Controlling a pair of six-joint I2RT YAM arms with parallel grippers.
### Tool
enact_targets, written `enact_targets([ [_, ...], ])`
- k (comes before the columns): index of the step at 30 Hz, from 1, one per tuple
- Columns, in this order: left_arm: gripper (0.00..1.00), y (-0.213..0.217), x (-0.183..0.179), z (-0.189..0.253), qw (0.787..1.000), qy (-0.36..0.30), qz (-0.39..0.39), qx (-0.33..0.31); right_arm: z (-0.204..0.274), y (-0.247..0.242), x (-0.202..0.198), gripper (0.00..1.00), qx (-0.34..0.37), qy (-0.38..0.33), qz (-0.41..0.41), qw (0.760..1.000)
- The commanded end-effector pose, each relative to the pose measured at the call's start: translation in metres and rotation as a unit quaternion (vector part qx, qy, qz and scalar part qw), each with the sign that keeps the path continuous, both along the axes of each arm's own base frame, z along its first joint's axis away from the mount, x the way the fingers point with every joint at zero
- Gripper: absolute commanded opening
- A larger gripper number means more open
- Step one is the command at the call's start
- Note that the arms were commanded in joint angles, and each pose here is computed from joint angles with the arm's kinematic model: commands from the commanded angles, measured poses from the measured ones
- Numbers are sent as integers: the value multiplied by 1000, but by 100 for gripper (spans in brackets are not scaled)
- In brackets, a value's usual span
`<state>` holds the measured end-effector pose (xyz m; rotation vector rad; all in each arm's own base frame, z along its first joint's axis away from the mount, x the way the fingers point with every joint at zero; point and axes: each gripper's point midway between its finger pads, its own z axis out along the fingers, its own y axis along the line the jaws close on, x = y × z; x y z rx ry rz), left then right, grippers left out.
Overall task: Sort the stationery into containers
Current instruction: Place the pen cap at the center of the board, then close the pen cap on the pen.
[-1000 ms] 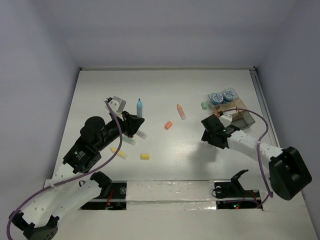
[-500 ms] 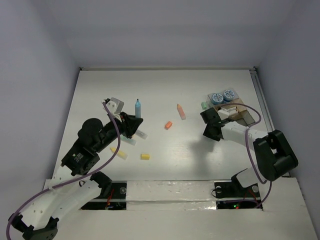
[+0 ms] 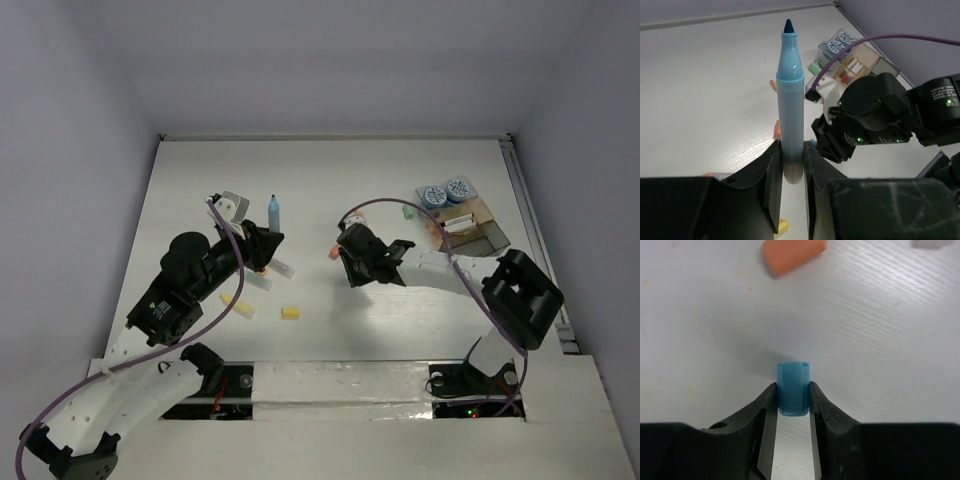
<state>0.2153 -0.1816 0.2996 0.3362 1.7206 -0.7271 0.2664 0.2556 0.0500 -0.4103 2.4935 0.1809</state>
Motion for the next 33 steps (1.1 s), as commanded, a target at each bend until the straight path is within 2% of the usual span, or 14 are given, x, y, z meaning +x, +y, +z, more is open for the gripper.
enact_targets([
  [1,0,6,9,4,1000,-12,21,1,-12,5,-14,17,-23,17,92,995],
  [3,0,7,11,2,1000,-10,24,2,-18,13,-20,18,-8,33,111,993],
  [5,0,7,14,0,1000,-6,27,4,-20,20,-26,24,-1,40,138,990],
  [9,0,9,16,-1,999,-6,31,5,-29,19,-25,35,-26,59,136,989],
  [11,0,9,16,0,1000,-6,30,4,-27,14,-20,53,-39,51,123,990],
  [12,0,8,16,-1,1000,-6,30,4,-27,13,-18,54,-43,48,119,991],
  [13,0,8,16,0,1000,-7,30,3,-18,12,-16,60,-40,37,116,992],
  [15,0,10,18,-1,999,-6,35,5,-7,10,-15,65,-32,25,109,993],
  [16,0,10,18,-1,999,-6,34,5,0,14,-17,71,-23,18,112,993],
  [18,0,10,19,-1,999,-6,33,5,20,24,-23,76,18,4,115,993],
  [20,0,12,20,-1,999,-6,38,5,35,46,-39,78,73,0,133,988],
  [23,0,14,22,-1,999,-6,43,4,32,69,-64,80,130,17,148,980],
  [26,0,14,22,-2,999,-5,43,4,24,81,-77,80,159,39,145,976],
  [33,0,16,23,-2,999,-5,47,4,-2,78,-78,80,147,71,111,980],
])
